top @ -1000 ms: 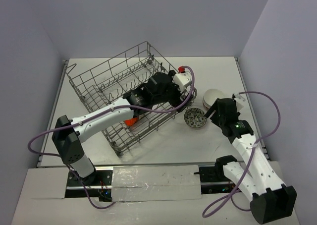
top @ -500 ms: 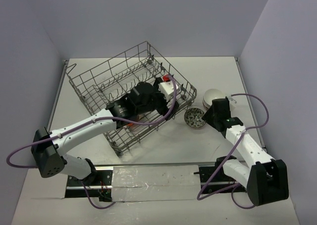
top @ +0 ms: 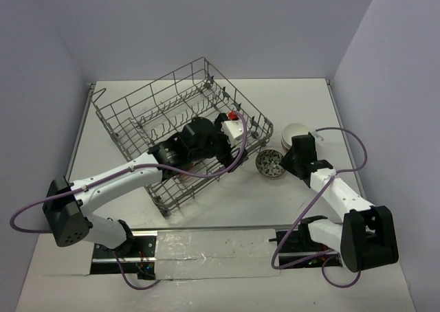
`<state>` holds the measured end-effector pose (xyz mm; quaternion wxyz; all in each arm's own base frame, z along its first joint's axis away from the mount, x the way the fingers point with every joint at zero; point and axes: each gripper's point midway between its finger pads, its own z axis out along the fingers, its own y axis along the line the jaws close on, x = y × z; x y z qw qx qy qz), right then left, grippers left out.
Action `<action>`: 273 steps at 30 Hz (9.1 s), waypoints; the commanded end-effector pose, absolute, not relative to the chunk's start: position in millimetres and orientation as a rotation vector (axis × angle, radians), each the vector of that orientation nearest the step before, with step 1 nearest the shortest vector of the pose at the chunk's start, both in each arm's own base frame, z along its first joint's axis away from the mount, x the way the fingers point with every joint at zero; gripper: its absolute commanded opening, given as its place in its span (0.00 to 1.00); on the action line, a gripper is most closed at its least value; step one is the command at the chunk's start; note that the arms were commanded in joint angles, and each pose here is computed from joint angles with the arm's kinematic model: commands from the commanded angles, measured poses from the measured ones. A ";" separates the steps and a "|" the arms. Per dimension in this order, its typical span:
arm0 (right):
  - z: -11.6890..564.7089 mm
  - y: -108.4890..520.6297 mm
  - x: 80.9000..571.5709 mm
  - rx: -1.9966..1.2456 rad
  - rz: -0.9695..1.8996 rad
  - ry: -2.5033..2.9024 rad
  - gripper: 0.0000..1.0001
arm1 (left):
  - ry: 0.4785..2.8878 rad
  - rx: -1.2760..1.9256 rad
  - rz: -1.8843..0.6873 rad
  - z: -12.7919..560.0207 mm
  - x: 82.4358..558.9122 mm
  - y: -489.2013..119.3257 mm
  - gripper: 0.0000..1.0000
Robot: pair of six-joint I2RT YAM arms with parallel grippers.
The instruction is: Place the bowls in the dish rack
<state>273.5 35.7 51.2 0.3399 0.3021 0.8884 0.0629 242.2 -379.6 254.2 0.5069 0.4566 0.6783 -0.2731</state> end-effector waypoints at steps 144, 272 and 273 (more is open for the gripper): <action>332.1 59.1 223.3 0.289 0.328 1.742 1.00 | 1.395 0.028 -1.384 384.3 315.8 -309.7 0.00; 316.4 43.4 229.5 0.253 0.202 1.684 1.00 | 1.739 -0.730 -1.492 222.1 355.3 -300.6 0.05; 315.8 43.5 229.7 0.250 0.199 1.687 1.00 | 1.718 -0.765 -1.463 222.1 358.8 -295.4 0.05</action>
